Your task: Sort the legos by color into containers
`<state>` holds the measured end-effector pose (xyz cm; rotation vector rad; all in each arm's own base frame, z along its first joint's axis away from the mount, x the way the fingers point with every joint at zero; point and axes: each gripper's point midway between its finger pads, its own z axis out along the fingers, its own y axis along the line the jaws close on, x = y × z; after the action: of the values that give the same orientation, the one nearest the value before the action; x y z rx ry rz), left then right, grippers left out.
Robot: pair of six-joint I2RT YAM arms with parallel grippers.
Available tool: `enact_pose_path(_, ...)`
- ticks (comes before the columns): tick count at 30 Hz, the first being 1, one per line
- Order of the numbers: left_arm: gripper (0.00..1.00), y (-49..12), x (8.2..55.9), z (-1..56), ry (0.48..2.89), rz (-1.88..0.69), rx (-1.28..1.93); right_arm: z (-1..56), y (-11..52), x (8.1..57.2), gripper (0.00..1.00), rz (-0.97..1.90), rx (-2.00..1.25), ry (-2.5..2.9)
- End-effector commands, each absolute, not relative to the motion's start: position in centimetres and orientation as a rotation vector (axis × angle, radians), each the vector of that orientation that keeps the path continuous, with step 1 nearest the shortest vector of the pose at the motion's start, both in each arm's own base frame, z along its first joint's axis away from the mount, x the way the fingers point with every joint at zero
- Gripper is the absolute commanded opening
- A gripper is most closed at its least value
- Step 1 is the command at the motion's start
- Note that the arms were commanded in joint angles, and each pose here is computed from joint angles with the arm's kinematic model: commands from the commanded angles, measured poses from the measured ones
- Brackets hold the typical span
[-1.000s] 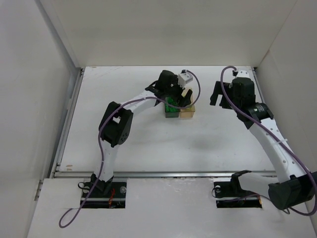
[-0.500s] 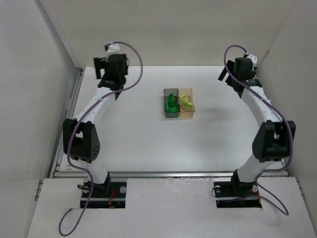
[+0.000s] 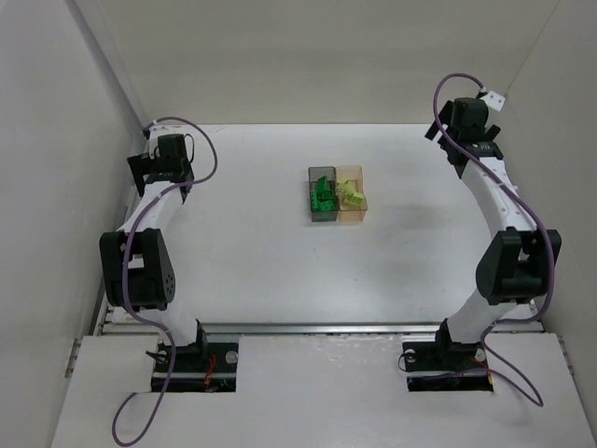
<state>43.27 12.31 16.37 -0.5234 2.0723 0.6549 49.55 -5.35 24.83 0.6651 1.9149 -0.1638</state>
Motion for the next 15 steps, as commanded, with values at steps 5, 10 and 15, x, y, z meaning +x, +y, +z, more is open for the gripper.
enact_pose_path(5, 1.0, 12.6, 44.7, 18.5, 2.009, 0.606, -0.528, 30.4, -6.2, 48.6, 1.0, -0.164, 0.693, 1.77)
enact_pose_path(10, 1.0, 12.0, 45.8, 18.1, 2.035, 0.56, -0.5, 30.7, -5.3, 48.6, 1.0, -0.132, 0.605, 1.802)
enact_pose_path(15, 1.0, 10.2, 46.7, 18.2, 2.046, 0.518, -0.454, 30.4, -3.9, 48.8, 1.0, -0.082, 0.488, 1.84)
